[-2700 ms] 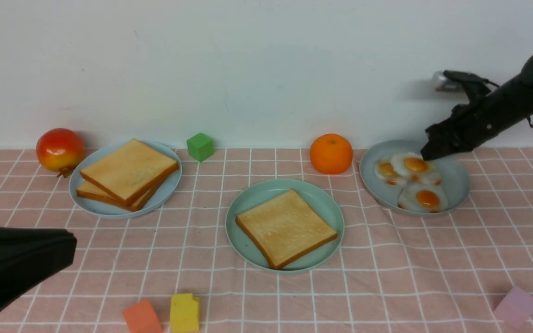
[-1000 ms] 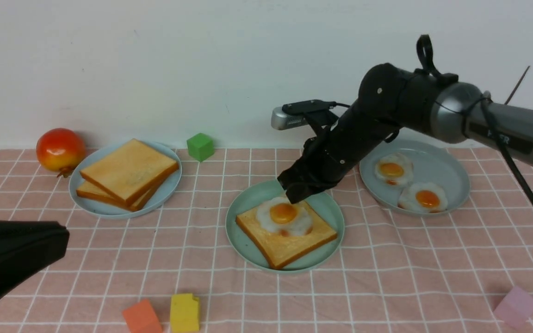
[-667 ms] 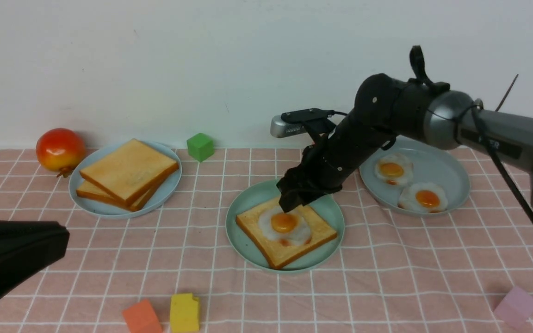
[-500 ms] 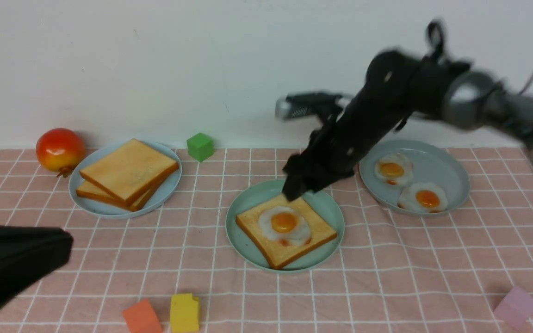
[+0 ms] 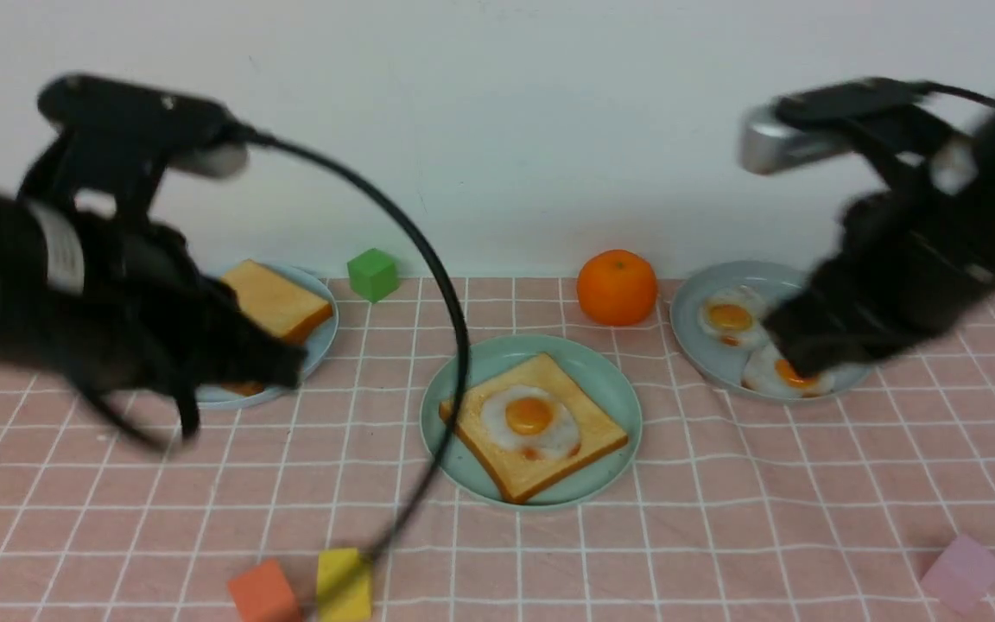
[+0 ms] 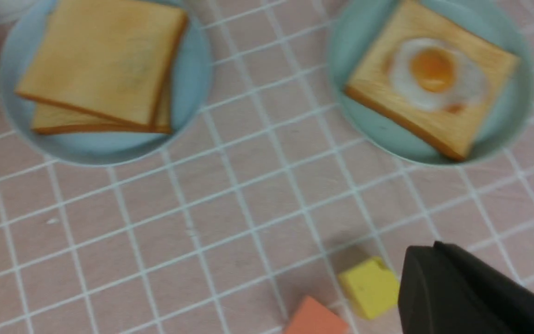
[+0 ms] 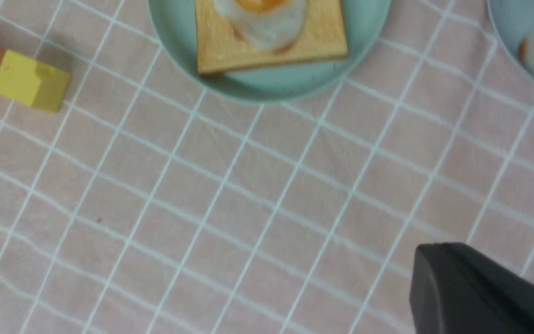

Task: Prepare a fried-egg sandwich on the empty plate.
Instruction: Use the left arm to grab a slice of bread

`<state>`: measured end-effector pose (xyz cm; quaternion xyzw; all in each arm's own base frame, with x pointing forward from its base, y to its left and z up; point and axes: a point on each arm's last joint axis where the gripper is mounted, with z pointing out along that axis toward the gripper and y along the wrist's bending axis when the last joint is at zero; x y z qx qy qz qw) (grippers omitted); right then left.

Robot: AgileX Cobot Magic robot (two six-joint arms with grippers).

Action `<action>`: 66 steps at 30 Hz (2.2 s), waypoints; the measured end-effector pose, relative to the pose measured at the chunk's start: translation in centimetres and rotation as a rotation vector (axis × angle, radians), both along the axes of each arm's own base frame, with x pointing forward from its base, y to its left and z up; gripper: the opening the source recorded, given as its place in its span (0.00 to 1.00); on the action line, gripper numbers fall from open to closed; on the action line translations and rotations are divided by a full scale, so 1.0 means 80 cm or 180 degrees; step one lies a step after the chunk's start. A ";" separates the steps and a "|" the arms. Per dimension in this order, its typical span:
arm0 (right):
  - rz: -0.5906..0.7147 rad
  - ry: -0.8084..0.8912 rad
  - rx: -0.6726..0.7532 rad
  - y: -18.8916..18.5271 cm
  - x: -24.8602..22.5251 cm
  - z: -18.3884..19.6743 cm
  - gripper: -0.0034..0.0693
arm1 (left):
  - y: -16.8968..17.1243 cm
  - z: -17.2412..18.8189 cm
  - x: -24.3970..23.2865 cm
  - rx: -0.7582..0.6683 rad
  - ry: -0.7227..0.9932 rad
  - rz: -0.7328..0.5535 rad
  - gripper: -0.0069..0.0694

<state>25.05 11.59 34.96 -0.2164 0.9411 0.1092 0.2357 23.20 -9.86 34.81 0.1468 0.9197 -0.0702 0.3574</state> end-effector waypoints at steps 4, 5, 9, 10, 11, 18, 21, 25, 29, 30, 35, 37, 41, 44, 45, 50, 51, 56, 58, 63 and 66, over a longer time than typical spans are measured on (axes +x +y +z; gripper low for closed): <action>-0.0104 0.0003 0.0122 -0.016 -0.044 -0.007 0.04 | 0.021 -0.013 0.037 -0.0099 0.0308 0.0115 0.07; -0.0110 0.0031 0.0148 -0.020 -0.056 -0.011 0.04 | 0.027 -0.020 0.050 -0.0094 0.0398 0.0126 0.07; -0.0111 0.0091 0.0178 -0.031 -0.086 -0.025 0.04 | 0.027 -0.043 0.093 0.0008 0.0560 0.0097 0.07; -0.0111 0.0089 0.0181 -0.032 -0.089 -0.027 0.04 | 0.026 -0.044 0.097 0.0028 0.0570 0.0093 0.07; -0.0103 0.0070 0.0188 -0.036 -0.099 -0.030 0.04 | 0.021 -0.051 0.115 0.0081 0.0597 0.0069 0.07; -0.0133 -0.0224 0.0299 -0.045 -0.119 -0.036 0.05 | 0.011 -0.084 0.192 0.0486 0.0759 0.0036 0.09; -0.0147 -0.0258 0.0321 -0.046 -0.120 -0.039 0.05 | 0.013 -0.111 0.214 0.0736 0.0954 0.0024 0.16; -0.0160 -0.0255 0.0373 -0.045 -0.120 -0.041 0.05 | 0.018 -0.131 0.230 0.1017 0.1019 0.0004 0.31; -0.0171 -0.0313 0.0401 -0.044 -0.119 -0.040 0.05 | 0.020 -0.128 0.233 0.1089 0.0933 0.0003 0.43; -0.0174 -0.0327 0.0407 -0.044 -0.119 -0.039 0.05 | 0.020 -0.127 0.235 0.1093 0.0901 0.0002 0.45; -0.0188 -0.0400 0.0445 -0.044 -0.117 -0.037 0.05 | 0.020 -0.126 0.236 0.0991 0.0881 0.0147 0.47; -0.0186 -0.0404 0.0445 -0.044 -0.117 -0.037 0.06 | 0.020 -0.126 0.236 0.0973 0.0896 0.0181 0.47; -0.0177 -0.0410 0.0435 -0.044 -0.117 -0.037 0.06 | 0.020 -0.126 0.235 0.0971 0.0924 0.0209 0.46; -0.0177 -0.0410 0.0435 -0.044 -0.117 -0.037 0.06 | 0.021 -0.127 0.233 0.0992 0.0968 0.0214 0.45; -0.0177 -0.0410 0.0435 -0.044 -0.117 -0.037 0.06 | 0.021 -0.127 0.233 0.0995 0.0979 0.0216 0.45; -0.0178 -0.0413 0.0436 -0.044 -0.117 -0.037 0.06 | 0.022 -0.127 0.232 0.1010 0.1019 0.0225 0.44; -0.0178 -0.0413 0.0436 -0.044 -0.117 -0.037 0.06 | 0.022 -0.127 0.232 0.1010 0.1019 0.0224 0.44; -0.0120 -0.0438 0.0403 -0.044 -0.117 -0.037 0.06 | 0.035 -0.123 0.237 0.0885 0.1046 0.0332 0.40; -0.0117 -0.0439 0.0402 -0.044 -0.117 -0.037 0.06 | 0.045 -0.119 0.242 0.0844 0.1053 0.0390 0.39; -0.0112 -0.0459 0.0402 -0.044 -0.116 -0.037 0.06 | 0.067 -0.112 0.251 0.0818 0.1057 0.0488 0.38; -0.0115 -0.0472 0.0406 -0.044 -0.116 -0.036 0.07 | 0.069 -0.108 0.253 0.0814 0.1024 0.0479 0.39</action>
